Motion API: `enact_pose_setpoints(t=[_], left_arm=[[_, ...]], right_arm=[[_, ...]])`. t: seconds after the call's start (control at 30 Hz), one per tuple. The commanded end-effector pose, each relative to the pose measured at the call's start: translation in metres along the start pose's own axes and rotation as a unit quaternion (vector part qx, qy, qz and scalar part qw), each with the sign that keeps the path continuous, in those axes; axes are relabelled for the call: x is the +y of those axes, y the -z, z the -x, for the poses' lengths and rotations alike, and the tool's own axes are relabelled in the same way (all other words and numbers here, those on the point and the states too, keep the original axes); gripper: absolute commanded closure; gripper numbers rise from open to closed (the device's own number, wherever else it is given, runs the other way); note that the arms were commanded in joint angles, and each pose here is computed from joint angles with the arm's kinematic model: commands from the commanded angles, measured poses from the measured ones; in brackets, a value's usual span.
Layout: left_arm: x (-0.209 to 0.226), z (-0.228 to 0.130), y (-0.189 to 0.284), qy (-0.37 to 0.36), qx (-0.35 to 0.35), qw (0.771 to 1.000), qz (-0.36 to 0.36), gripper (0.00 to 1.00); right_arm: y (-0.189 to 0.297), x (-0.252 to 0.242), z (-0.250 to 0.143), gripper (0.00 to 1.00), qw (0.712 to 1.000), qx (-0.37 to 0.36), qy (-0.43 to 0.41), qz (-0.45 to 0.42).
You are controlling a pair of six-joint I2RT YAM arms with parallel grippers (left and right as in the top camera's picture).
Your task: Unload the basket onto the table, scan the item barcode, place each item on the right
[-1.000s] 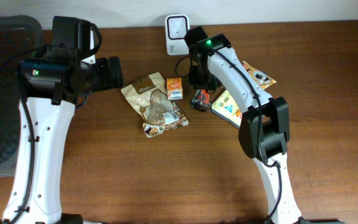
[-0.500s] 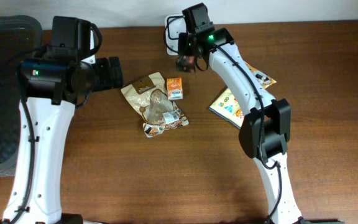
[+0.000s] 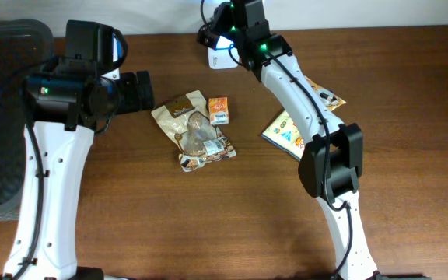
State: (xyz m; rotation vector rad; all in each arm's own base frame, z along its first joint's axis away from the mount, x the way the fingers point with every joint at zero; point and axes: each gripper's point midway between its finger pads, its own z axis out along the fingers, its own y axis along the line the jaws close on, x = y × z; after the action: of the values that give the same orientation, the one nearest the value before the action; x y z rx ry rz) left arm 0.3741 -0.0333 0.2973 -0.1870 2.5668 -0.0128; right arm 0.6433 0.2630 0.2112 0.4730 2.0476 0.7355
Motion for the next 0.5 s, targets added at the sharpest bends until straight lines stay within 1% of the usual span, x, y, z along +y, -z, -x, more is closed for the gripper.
enact_pose_setpoints(t=[0.0, 0.07, 0.17, 0.33, 0.47], left_arm=[[0.001, 0.001, 0.0, 0.005, -0.001, 1.0, 0.003, 0.01], [0.001, 0.001, 0.0, 0.005, -0.001, 1.0, 0.003, 0.01], [0.001, 0.001, 0.0, 0.005, -0.001, 1.0, 0.003, 0.01], [0.001, 0.001, 0.0, 0.005, -0.001, 1.0, 0.003, 0.01], [0.001, 0.001, 0.0, 0.005, -0.001, 1.0, 0.004, 0.01]], right_arm=[[-0.01, -0.011, 0.0, 0.69, 0.995, -0.01, -0.099, -0.011], [-0.016, -0.019, -0.007, 0.69, 0.991, -0.003, -0.13, -0.022], [-0.019, -0.024, -0.013, 0.69, 0.987, 0.004, -0.156, -0.027], [-0.019, -0.033, -0.008, 0.69, 0.978, 0.0, -0.204, -0.035], [-0.017, -0.06, -0.015, 0.69, 0.955, 0.019, -0.284, -0.079]])
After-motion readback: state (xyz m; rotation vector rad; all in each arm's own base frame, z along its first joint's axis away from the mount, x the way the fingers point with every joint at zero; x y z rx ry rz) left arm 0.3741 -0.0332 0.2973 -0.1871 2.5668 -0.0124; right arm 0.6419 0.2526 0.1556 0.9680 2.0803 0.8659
